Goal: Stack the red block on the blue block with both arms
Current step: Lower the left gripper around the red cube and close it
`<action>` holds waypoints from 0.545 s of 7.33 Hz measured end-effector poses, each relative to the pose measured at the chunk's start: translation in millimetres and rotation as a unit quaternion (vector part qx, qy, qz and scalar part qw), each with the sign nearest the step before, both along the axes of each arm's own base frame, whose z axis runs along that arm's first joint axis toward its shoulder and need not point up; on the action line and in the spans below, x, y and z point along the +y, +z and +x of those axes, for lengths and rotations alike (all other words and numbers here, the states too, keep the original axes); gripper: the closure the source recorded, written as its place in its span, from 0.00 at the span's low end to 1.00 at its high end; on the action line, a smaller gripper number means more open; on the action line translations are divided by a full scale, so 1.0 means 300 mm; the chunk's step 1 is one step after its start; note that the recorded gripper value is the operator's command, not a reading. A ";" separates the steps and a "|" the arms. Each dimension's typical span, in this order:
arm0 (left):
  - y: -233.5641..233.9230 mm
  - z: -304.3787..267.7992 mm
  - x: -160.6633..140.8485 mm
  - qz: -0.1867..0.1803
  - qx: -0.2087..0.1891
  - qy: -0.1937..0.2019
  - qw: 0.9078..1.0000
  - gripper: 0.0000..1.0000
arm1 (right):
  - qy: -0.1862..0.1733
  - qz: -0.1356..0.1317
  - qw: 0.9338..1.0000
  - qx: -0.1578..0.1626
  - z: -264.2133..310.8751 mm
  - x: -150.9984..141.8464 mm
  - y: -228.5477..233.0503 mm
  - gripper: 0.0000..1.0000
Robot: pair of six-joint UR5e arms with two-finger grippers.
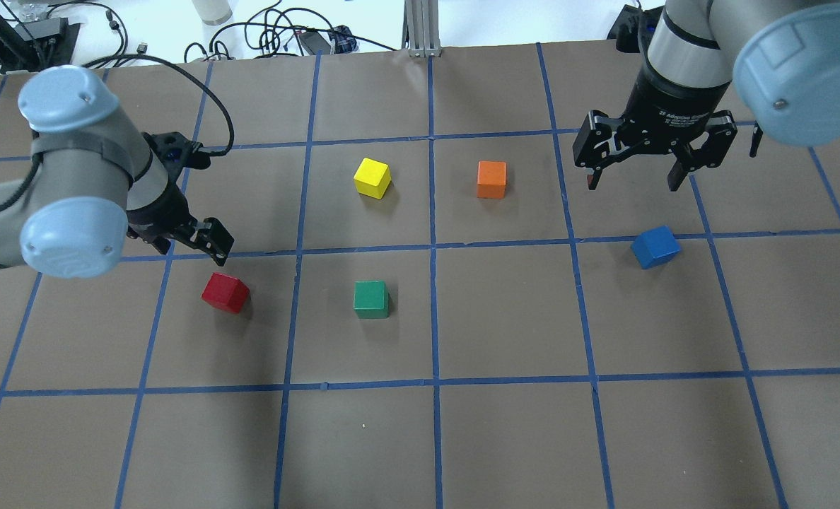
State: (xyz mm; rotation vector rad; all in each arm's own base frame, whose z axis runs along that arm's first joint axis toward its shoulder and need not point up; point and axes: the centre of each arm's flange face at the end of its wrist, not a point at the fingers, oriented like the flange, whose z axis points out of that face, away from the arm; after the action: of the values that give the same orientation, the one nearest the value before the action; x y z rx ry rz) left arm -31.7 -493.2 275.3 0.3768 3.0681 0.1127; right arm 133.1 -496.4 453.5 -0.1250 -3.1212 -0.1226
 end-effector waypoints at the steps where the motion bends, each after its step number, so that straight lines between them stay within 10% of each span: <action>1: -0.086 -0.003 0.024 0.008 0.002 -0.009 1.000 0.00 | 0.000 0.000 1.000 0.000 0.000 0.000 0.000 0.00; 4: -0.226 -0.001 0.028 0.010 0.003 -0.014 1.000 0.11 | 0.000 0.000 1.000 0.000 0.000 -0.001 -0.001 0.00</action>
State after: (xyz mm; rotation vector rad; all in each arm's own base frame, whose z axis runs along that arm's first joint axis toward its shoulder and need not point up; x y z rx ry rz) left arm -32.0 -484.8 207.5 0.4222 3.0687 0.1414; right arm 133.0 -496.6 453.3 -0.1244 -3.1212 -0.1235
